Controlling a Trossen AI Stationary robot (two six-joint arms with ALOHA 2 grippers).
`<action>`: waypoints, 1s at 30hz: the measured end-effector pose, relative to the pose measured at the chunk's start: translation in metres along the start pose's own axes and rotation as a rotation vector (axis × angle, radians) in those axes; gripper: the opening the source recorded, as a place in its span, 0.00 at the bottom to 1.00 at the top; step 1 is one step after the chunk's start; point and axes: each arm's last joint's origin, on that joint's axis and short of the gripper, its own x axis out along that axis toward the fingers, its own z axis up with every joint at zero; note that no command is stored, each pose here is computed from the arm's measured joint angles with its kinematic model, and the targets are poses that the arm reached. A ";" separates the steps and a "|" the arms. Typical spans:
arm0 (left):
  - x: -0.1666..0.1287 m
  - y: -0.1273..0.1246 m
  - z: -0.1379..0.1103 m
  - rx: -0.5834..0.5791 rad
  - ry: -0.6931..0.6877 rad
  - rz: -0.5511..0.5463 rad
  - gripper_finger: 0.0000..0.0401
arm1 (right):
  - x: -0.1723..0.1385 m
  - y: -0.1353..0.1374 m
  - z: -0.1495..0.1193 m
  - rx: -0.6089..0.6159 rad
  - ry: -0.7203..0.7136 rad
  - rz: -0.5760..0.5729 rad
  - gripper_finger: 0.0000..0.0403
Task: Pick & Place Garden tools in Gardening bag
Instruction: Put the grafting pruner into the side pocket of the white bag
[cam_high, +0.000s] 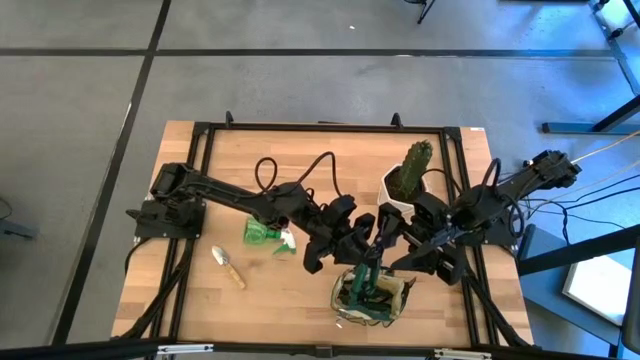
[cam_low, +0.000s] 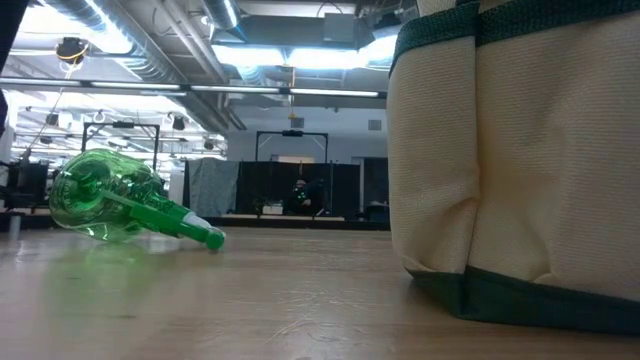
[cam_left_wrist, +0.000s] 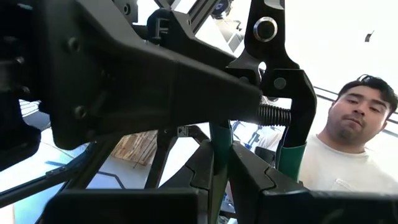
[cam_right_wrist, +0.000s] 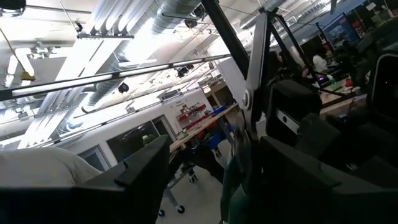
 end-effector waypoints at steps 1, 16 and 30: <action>0.000 0.000 0.000 -0.001 0.000 0.001 0.06 | 0.000 0.000 0.000 0.000 0.002 0.000 0.61; -0.003 0.008 0.001 -0.052 0.056 0.021 0.06 | 0.000 -0.008 0.002 0.058 0.042 0.007 0.46; -0.007 0.016 0.004 -0.077 0.079 0.051 0.06 | -0.001 -0.014 0.000 0.070 0.076 -0.019 0.35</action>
